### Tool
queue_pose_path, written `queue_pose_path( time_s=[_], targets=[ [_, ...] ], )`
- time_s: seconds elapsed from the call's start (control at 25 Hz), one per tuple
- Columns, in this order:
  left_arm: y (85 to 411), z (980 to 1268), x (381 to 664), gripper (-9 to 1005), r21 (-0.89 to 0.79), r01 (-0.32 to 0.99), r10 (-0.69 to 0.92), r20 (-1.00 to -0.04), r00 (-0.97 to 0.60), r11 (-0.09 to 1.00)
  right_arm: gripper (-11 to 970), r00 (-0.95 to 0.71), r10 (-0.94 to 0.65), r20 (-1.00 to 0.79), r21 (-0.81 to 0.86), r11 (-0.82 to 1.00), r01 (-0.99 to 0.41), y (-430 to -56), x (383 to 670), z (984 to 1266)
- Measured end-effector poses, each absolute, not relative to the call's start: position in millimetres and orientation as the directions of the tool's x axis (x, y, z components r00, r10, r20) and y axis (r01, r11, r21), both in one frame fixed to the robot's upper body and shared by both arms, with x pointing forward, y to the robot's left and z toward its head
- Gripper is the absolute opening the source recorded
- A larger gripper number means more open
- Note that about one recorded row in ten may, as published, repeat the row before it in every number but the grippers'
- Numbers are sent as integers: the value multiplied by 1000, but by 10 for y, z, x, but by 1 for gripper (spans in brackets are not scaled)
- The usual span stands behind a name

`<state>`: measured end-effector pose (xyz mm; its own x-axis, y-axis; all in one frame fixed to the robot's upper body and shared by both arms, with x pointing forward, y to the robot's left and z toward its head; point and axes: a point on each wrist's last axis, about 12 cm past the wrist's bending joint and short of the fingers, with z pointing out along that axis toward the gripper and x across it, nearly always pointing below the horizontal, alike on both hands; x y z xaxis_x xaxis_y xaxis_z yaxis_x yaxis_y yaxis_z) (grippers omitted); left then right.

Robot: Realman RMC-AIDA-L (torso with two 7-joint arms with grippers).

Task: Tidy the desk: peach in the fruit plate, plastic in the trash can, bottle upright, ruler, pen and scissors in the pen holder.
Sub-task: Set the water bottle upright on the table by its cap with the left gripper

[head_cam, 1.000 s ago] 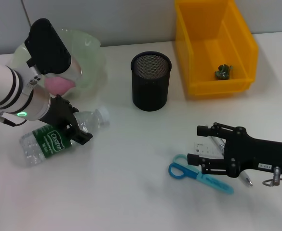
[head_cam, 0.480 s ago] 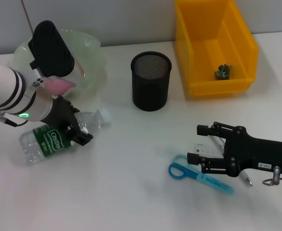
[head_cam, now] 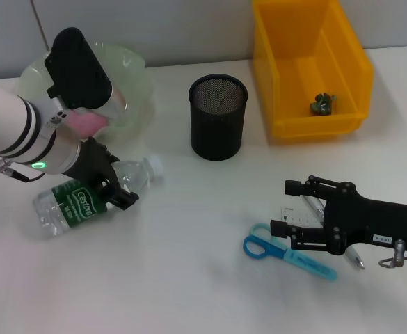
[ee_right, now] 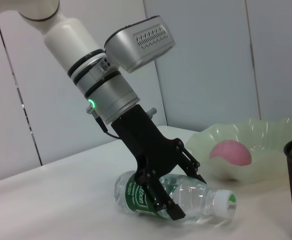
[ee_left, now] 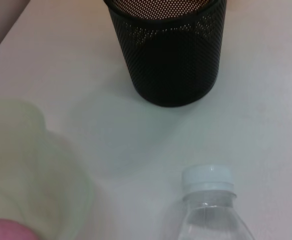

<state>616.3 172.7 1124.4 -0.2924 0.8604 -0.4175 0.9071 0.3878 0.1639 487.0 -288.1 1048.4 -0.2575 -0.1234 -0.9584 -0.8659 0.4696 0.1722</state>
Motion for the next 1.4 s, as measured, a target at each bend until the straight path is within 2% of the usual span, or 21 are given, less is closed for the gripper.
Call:
queue_pose_path(
  time_s=[0.8,1.4],
  targets=[
    [1702,11417,6103,781,140,909,816,-509,-274,392,843,-266,-119,-957,181,472,-863,-2888,4872,10487],
    [1831,11509,6078,779,118,878,716,-633,-294,465,843,-263,-114,-958,180,475,-862,-2880,4889,10496]
  ],
)
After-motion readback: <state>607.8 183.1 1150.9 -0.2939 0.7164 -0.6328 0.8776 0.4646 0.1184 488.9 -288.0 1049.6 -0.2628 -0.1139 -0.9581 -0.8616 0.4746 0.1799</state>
